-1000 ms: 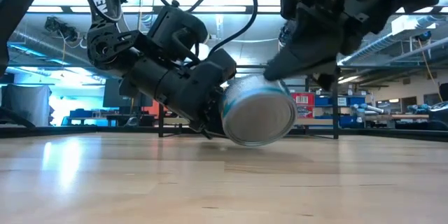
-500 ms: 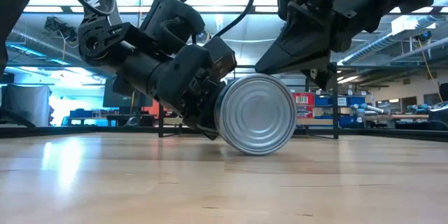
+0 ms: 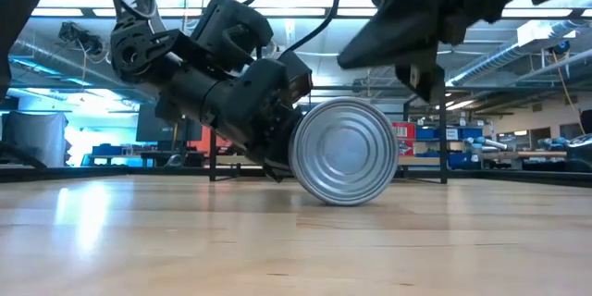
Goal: Stack canned seafood by type on shelf
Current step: Stack the yellow-blue tuna can on top of the yellow-blue tuna can on the shelf
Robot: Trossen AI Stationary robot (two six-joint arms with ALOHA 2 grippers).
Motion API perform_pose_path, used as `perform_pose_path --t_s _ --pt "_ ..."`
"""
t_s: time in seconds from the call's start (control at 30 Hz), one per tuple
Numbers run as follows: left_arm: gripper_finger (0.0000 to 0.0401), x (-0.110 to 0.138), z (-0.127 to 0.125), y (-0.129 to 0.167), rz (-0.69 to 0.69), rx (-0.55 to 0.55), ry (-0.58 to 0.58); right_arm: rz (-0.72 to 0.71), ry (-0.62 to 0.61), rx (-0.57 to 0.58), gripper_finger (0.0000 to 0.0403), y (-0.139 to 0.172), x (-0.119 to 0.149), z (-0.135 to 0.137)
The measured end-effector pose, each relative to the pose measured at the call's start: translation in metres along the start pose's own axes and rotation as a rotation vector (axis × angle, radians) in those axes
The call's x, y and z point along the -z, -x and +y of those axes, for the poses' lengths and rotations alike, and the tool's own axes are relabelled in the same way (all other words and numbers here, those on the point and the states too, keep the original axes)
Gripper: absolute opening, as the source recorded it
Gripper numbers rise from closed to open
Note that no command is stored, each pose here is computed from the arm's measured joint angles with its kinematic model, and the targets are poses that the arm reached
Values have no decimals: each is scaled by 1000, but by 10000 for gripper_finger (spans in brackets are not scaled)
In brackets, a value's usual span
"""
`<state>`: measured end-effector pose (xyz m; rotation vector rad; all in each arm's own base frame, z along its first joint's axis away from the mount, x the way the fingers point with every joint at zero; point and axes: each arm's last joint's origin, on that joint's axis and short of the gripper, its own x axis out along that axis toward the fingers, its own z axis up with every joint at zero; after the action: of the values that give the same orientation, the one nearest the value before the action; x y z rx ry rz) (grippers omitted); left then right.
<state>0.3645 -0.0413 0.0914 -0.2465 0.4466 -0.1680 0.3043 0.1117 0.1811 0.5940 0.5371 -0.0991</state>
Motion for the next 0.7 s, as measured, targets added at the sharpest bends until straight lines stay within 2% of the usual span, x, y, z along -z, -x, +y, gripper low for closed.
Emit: perform_pose_path --t_s 0.17,0.4,0.53,0.7 --pt "3 -7 -3 8 30 -7 4 15 -1 -57 20 16 -7 8" --pt "3 -39 -14 30 -3 -6 -8 197 46 -126 14 21 12 15" --pt "3 -54 -18 44 -13 -36 -9 259 99 -63 8 15 26 10" --pt "5 -60 -21 56 29 -50 3 195 103 63 15 11 22 0"
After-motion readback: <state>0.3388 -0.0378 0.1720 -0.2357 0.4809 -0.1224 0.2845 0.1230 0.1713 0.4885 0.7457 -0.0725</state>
